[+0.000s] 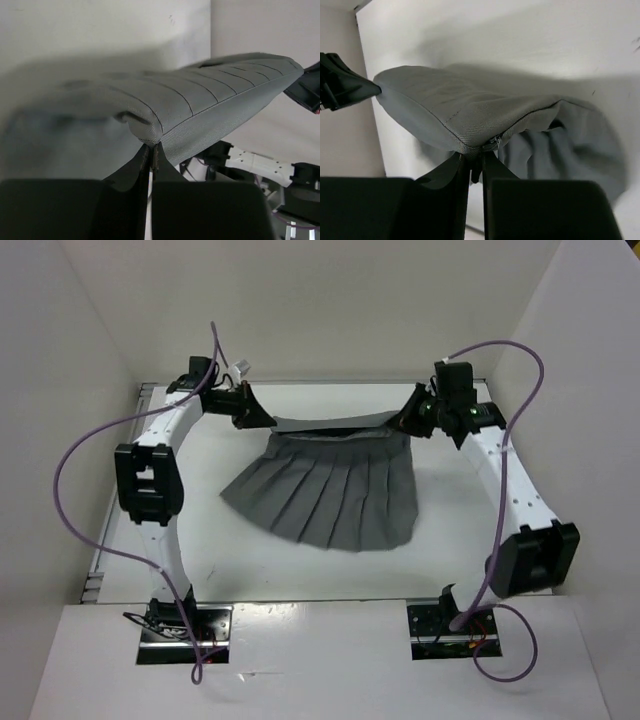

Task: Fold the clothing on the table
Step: Flatten the skirt out, then fold the skirt

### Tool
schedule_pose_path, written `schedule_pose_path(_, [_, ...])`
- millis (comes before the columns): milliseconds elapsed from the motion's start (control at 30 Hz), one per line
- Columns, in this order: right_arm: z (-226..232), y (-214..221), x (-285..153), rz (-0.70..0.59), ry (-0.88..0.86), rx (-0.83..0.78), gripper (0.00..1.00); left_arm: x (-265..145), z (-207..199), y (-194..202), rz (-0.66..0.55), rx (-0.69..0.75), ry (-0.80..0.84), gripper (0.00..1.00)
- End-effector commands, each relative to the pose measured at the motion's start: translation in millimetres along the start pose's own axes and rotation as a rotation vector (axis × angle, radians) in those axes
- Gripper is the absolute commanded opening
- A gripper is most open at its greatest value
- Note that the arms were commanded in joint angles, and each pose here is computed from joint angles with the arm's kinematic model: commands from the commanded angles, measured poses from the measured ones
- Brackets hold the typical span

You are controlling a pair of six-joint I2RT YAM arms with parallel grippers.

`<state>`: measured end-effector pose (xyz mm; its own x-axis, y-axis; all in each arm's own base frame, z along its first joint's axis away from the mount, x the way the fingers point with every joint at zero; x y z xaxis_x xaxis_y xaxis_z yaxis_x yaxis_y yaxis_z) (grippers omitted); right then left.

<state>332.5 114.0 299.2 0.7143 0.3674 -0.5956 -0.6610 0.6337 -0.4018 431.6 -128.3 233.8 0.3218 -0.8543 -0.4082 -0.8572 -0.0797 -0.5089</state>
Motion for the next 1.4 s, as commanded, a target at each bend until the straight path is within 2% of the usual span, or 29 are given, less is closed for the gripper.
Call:
schedule_pose_path(0, [69.4, -79.9, -55.2, -0.359, -0.183, -0.15, 0.0, -42.5, -77.5, -64.5, -0.159, 0.251, 0.064, 0.0])
schedule_pose_path(33, [76.2, -88.9, -65.5, -0.412, -0.184, -0.164, 0.0, -46.9, -85.3, -73.8, -0.184, 0.287, 0.06, 0.0])
schedule_pose_path(67, [88.0, -100.8, -83.6, -0.473, -0.209, -0.181, 0.0, -64.5, -109.8, -91.0, -0.244, 0.359, 0.066, 0.0])
schedule_pose_path(200, [95.1, -105.8, -109.5, -0.553, -0.225, -0.214, 0.0, -89.1, -131.6, -104.1, -0.289, 0.398, 0.064, 0.0])
schedule_pose_path(267, [75.3, -93.0, -92.1, -0.487, -0.171, -0.204, 0.0, -93.7, -137.8, -99.6, -0.297, 0.404, 0.056, 0.0])
schedule_pose_path(367, [30.7, -56.2, -51.4, -0.31, -0.086, -0.168, 0.0, -78.4, -116.3, -69.9, -0.264, 0.347, 0.042, 0.0])
schedule_pose_path(400, [5.2, -35.1, -31.2, -0.222, -0.039, -0.126, 0.02, -64.0, -96.7, -38.5, -0.207, 0.256, 0.032, 0.0])
schedule_pose_path(467, [-19.8, 2.4, -15.5, -0.046, -0.028, -0.072, 0.07, -50.5, -75.0, -4.5, -0.155, 0.176, 0.012, 0.03])
schedule_pose_path(500, [-45.7, 30.9, -6.6, 0.053, 0.014, -0.009, 0.14, -51.2, -70.6, 14.7, -0.137, 0.17, -0.003, 0.06])
schedule_pose_path(533, [-57.4, 48.3, -5.8, 0.118, 0.025, 0.024, 0.28, -46.9, -59.3, 35.6, -0.103, 0.126, -0.011, 0.1])
schedule_pose_path(567, [-62.1, 71.3, -8.2, 0.203, 0.018, 0.044, 0.34, -36.7, -33.5, 80.9, -0.019, 0.011, -0.028, 0.21])
schedule_pose_path(600, [-81.2, 99.6, -19.3, 0.27, 0.064, 0.079, 0.39, -40.3, -33.6, 102.3, 0.002, -0.005, -0.041, 0.31])
schedule_pose_path(700, [-97.8, 138.8, -54.7, 0.35, 0.143, 0.156, 0.48, -46.9, -25.1, 178.3, 0.106, -0.094, -0.073, 0.43])
schedule_pose_path(733, [-94.0, 142.1, -74.1, 0.322, 0.112, 0.17, 0.5, -50.3, -24.6, 191.9, 0.127, -0.106, -0.096, 0.5])
schedule_pose_path(767, [-90.4, 140.5, -84.3, 0.299, 0.106, 0.174, 0.51, -53.3, -25.0, 199.7, 0.137, -0.11, -0.117, 0.51])
schedule_pose_path(800, [-82.3, 134.4, -94.6, 0.262, 0.091, 0.172, 0.54, -57.5, -28.8, 201.0, 0.132, -0.101, -0.138, 0.52])
schedule_pose_path(833, [-78.2, 132.7, -100.6, 0.253, 0.079, 0.168, 0.54, -59.2, -27.9, 197.7, 0.13, -0.08, -0.162, 0.58])
schedule_pose_path(900, [-66.8, 122.1, -99.9, 0.225, 0.06, 0.167, 0.54, -59.4, -29.0, 186.5, 0.116, -0.061, -0.17, 0.58])
schedule_pose_path(1033, [-51.0, 91.7, -60.8, 0.128, 0.006, 0.136, 0.5, -46.8, -13.1, 137.1, 0.013, -0.021, -0.221, 0.57])
schedule_pose_path(1067, [-54.7, 87.3, -43.0, 0.134, 0.036, 0.129, 0.5, -40.7, -4.2, 128.1, 0.003, -0.056, -0.24, 0.56])
schedule_pose_path(1100, [-53.5, 78.3, -34.0, 0.099, 0.046, 0.113, 0.49, -38.5, -4.2, 106.1, -0.053, -0.011, -0.24, 0.56])
schedule_pose_path(1200, [-54.7, 55.1, -0.9, 0.046, 0.112, 0.059, 0.5, -29.2, 11.4, 79.0, -0.106, -0.013, -0.281, 0.56])
schedule_pose_path(1267, [-56.4, 35.3, 11.7, -0.029, 0.182, 0.026, 0.5, -24.0, 32.5, 76.3, -0.11, -0.031, -0.362, 0.56])
schedule_pose_path(1333, [-72.4, 26.4, 33.3, -0.05, 0.295, 0.002, 0.5, -24.6, 41.2, 71.2, -0.126, -0.006, -0.414, 0.57])
schedule_pose_path(1367, [-70.6, 19.4, 38.4, -0.064, 0.308, -0.017, 0.5, -21.2, 52.8, 80.9, -0.108, -0.03, -0.441, 0.57])
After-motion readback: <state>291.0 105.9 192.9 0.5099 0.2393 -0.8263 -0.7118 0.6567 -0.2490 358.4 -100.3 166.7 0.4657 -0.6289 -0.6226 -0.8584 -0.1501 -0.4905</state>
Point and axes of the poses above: each gripper's point midway between its finger pads, its own x axis out along the fingers, its own z axis along the line the jaws close on, y = z × x, the point moved 5 cm from there along -x, back along the fingers, and after that the axes turned 12 degrees about x, right-handed, at the moved point
